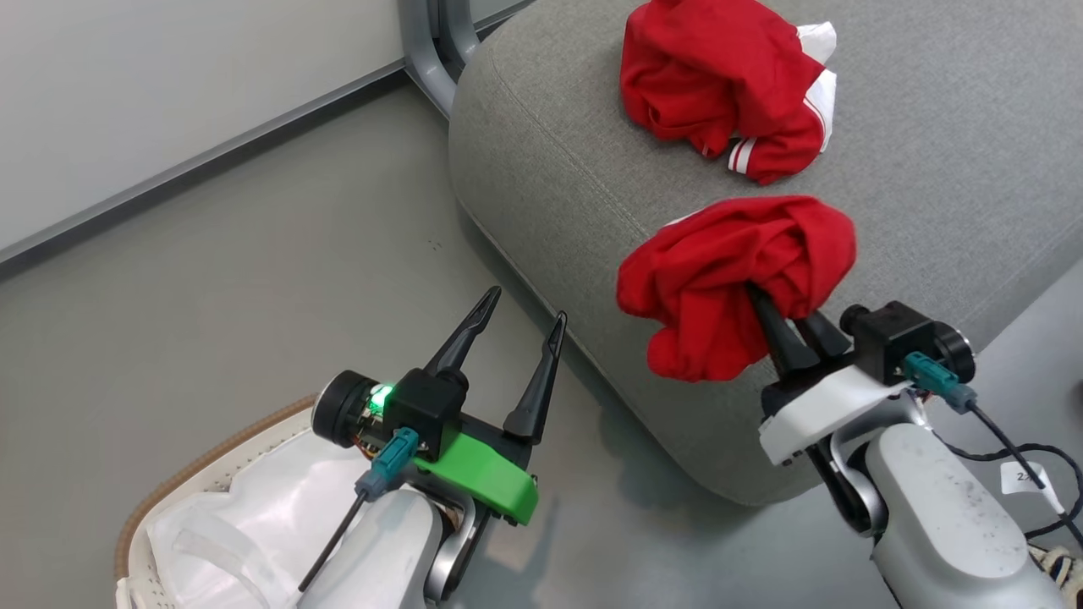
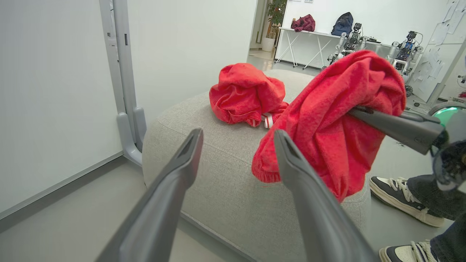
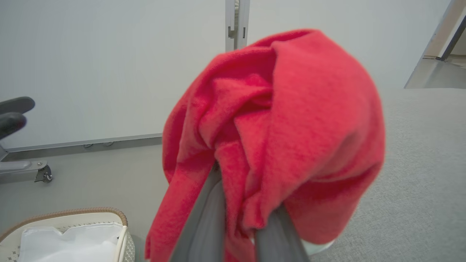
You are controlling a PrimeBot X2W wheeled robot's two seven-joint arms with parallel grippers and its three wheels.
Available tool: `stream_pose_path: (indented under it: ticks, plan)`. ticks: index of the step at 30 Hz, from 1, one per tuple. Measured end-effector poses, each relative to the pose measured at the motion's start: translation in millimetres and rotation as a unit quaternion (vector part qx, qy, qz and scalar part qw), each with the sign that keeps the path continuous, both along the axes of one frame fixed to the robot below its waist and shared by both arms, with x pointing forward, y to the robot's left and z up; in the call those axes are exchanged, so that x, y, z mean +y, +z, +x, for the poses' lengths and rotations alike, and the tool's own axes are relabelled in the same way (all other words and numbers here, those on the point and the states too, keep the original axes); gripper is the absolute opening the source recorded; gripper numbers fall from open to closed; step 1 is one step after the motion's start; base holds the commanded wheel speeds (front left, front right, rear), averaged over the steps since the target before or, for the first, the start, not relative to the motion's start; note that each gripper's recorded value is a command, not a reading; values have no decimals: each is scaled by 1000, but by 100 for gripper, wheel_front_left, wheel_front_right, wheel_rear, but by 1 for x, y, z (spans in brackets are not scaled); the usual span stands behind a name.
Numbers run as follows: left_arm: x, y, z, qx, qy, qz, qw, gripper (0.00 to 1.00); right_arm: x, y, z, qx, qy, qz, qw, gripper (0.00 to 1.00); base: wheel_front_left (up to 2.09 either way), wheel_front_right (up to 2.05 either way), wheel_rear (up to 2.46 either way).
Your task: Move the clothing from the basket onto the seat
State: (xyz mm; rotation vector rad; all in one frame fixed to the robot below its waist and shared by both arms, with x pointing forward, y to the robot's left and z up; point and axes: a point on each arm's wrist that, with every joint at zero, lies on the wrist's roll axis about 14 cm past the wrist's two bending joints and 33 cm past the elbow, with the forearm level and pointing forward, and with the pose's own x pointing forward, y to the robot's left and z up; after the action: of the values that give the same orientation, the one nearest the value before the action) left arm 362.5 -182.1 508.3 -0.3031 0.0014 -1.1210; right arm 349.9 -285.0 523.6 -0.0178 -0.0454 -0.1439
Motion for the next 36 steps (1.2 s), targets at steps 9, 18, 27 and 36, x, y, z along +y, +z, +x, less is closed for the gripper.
stream_pose_path:
  ticks: [9,18,27,36]
  plan:
    - [0,-27,13,20,4,16,1000,100,-71,46,16,-9,-46,-118,992,0,0,0,0]
    - [6,-59,37,32,16,36,999,100,-134,107,61,-19,-92,-222,970,0,0,0,0]
    - [17,-90,68,42,35,41,998,100,-172,115,121,2,-125,-242,962,0,0,0,0]
    - [45,-124,95,64,76,55,994,100,-183,52,167,41,-144,-190,970,0,0,0,0]
